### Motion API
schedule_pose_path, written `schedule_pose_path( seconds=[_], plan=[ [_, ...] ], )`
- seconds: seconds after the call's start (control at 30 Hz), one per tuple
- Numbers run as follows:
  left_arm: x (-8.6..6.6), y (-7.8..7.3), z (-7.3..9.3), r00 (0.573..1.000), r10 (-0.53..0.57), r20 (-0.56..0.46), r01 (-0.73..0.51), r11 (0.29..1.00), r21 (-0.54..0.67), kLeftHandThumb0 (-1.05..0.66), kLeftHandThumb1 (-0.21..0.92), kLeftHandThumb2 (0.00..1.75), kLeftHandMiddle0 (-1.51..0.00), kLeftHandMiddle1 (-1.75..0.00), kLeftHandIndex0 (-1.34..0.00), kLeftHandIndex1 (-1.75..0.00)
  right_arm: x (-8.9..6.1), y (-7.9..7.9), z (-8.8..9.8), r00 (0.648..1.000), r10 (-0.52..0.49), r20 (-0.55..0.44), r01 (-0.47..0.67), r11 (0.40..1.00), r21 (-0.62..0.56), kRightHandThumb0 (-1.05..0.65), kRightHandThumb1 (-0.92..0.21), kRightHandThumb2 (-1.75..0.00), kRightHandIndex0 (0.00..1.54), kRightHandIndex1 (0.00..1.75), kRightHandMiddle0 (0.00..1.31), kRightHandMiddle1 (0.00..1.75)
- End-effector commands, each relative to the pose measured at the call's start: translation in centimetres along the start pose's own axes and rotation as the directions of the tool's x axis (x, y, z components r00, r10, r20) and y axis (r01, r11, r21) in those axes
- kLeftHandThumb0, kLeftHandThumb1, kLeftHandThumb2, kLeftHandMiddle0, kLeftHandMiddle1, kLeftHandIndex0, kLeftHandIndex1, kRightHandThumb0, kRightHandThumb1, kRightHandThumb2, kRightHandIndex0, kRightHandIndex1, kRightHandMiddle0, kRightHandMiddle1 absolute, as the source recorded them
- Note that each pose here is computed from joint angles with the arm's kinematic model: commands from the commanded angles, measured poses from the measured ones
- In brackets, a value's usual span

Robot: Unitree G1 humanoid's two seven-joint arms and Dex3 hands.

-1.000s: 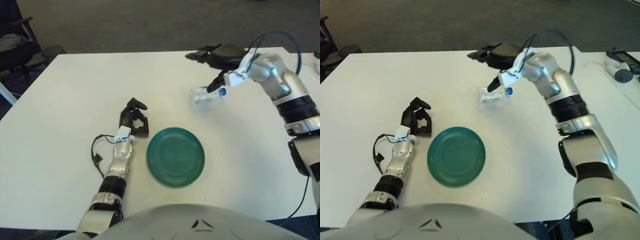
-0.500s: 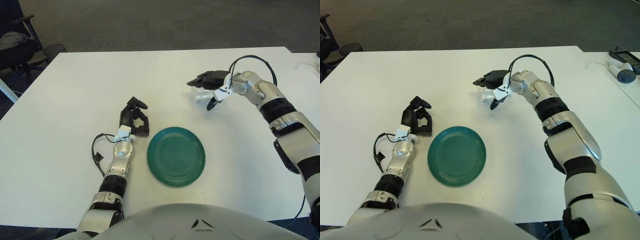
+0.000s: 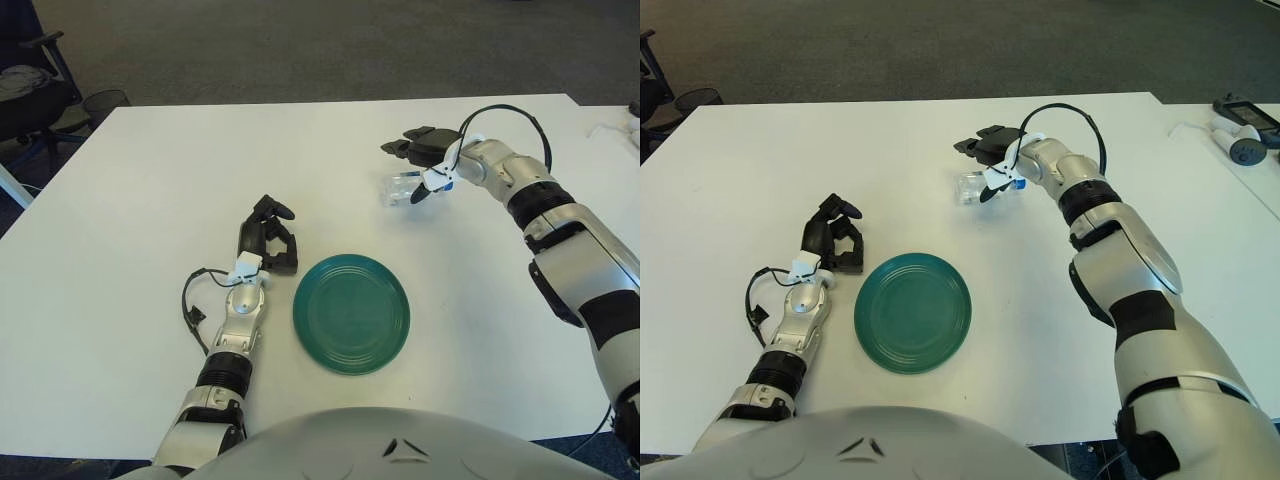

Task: Put the bottle into the plate.

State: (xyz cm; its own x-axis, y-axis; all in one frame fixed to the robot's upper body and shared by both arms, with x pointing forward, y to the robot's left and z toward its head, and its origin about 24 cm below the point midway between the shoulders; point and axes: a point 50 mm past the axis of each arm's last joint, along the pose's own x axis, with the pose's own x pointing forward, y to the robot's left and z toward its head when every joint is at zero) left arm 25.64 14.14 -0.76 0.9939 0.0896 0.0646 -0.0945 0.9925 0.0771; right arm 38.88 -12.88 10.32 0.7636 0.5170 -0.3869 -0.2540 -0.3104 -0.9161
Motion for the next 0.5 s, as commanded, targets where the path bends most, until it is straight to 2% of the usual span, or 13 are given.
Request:
schedule_pose_path(
  seconds=[0.0, 0.47],
  plan=[
    [-2.9, 0.31, -3.29, 0.986, 0.005, -0.165, 0.001, 0.999, 0.033, 0.0, -0.05, 1.73, -0.88, -1.71, -0.68, -1.75, 0.04, -0.44, -0.19, 0.999, -0.041, -0.005, 0.041, 0.999, -0.017, -1.05, -0.92, -0.26, 0.0, 0.0, 0.0, 0.0],
    [-3.09, 0.44, -3.27, 0.986, 0.026, -0.167, -0.02, 0.999, 0.037, 0.0, -0.06, 1.74, -0.89, -1.7, -0.68, -1.75, 0.03, -0.39, -0.78, 0.995, -0.08, -0.055, 0.081, 0.997, 0.008, -1.05, -0.92, -0.27, 0.0, 0.0, 0.0, 0.0]
  ],
)
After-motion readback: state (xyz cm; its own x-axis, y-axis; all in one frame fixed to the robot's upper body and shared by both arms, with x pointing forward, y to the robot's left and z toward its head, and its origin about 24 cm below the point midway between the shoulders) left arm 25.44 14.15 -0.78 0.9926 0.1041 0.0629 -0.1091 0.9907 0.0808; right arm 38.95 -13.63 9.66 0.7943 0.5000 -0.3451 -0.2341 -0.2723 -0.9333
